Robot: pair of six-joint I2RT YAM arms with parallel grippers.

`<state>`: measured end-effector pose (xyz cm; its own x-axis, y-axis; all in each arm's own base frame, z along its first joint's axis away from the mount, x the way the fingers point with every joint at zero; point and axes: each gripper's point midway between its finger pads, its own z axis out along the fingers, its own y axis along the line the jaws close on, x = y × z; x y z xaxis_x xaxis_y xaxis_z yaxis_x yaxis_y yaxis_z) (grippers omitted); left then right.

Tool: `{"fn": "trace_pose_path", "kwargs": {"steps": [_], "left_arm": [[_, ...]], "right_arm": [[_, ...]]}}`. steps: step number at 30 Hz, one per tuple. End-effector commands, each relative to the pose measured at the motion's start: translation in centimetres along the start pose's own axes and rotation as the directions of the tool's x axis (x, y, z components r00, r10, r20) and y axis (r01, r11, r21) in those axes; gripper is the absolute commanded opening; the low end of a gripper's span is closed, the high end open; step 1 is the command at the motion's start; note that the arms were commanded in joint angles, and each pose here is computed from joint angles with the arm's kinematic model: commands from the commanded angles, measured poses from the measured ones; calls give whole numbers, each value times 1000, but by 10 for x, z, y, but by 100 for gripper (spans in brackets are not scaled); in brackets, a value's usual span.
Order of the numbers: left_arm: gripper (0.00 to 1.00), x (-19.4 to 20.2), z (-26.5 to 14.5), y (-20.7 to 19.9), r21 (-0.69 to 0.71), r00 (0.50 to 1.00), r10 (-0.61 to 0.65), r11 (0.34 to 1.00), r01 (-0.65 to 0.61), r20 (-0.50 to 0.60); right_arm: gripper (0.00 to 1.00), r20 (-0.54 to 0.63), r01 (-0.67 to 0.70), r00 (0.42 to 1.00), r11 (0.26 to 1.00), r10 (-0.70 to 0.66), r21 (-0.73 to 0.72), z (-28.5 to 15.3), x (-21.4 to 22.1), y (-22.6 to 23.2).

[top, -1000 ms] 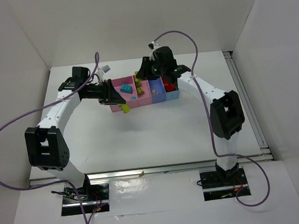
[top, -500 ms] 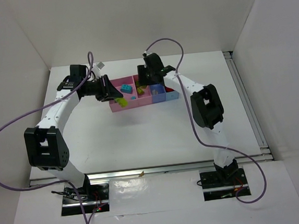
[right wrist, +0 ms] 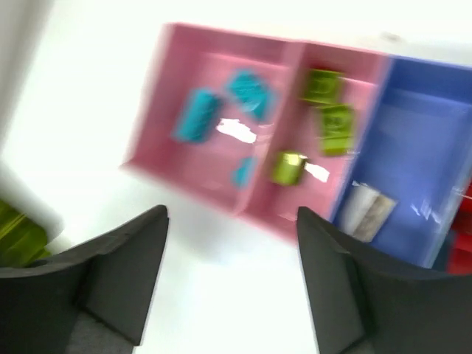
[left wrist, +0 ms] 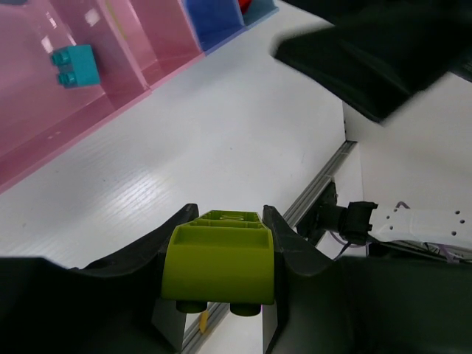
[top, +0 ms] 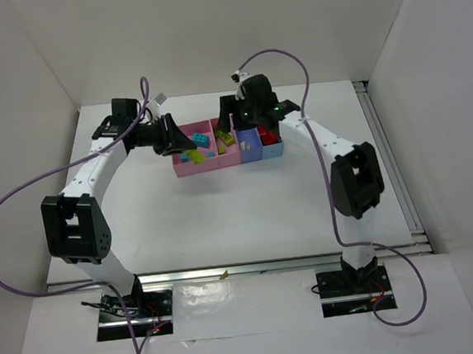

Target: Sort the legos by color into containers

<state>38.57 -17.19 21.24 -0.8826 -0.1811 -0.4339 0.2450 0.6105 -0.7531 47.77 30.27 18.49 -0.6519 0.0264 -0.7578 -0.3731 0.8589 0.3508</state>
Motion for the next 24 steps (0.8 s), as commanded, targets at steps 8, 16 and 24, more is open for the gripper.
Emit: {"fn": "trace_pose_path", "kwargs": {"steps": [8,16,24], "left_arm": [[0,-9,-6,-56,326,990,136,938,-120,-29],[0,-10,-11,-72,390,984,173,909,-149,-28],[0,-7,-8,-80,410,981,190,898,-160,-34]], "right_arm": [[93,-16,91,989,690,-147,-718,-115,19,114],[93,-41,98,978,623,-204,-776,-106,32,129],[74,-61,59,982,593,-181,-803,-89,35,135]]}}
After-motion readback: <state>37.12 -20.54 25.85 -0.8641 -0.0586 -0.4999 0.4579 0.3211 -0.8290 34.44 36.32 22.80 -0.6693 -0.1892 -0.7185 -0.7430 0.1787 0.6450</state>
